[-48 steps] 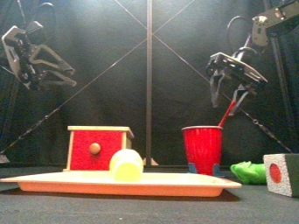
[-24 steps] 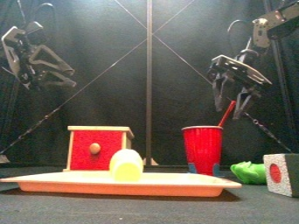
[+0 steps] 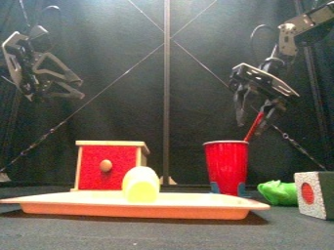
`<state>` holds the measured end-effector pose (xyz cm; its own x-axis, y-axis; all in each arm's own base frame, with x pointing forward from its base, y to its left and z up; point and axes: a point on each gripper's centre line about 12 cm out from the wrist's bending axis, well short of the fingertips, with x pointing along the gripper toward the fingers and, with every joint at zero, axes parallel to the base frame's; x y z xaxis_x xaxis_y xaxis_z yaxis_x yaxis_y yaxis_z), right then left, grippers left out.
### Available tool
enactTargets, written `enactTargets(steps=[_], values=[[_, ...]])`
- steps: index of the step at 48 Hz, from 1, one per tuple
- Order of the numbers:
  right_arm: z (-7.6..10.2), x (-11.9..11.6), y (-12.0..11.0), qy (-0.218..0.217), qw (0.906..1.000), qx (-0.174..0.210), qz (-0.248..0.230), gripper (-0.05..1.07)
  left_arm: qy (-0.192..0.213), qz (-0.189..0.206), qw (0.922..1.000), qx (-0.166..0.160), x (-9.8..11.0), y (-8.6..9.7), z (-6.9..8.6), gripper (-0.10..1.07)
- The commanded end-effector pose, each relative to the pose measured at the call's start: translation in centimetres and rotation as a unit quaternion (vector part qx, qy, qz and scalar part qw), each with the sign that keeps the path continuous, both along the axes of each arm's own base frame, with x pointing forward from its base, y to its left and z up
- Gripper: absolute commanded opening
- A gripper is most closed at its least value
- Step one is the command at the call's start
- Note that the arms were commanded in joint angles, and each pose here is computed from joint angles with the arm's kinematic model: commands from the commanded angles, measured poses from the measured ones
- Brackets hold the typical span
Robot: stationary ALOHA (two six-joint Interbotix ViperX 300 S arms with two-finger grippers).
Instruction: Grab knife
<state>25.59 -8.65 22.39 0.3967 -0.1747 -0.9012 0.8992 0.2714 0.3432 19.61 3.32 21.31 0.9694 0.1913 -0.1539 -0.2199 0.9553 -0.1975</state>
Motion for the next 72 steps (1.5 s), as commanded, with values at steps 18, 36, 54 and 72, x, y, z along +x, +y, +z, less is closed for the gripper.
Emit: enactTargets(steps=[18, 36, 54, 72], values=[[1.4, 0.5, -0.4, -0.023, 0.9997, -0.006, -0.004, 0.64, -0.006, 0.001, 1.0, 0.002, 0.2, 0.1, 0.4, 0.81], [2.5, 0.9, -1.1, -0.036, 0.9992, -0.017, -0.01, 0.57, -0.005, 0.001, 1.0, 0.002, 0.2, 0.1, 0.4, 0.81], [2.6, 0.9, -1.2, -0.036, 0.9991, -0.018, -0.011, 0.5, -0.003, 0.002, 1.0, 0.002, 0.2, 0.1, 0.3, 0.81], [4.7, 1.2, -1.5, -0.043, 0.9982, -0.043, -0.003, 0.49, -0.001, 0.003, 1.0, 0.002, 0.2, 0.2, 0.2, 0.81]])
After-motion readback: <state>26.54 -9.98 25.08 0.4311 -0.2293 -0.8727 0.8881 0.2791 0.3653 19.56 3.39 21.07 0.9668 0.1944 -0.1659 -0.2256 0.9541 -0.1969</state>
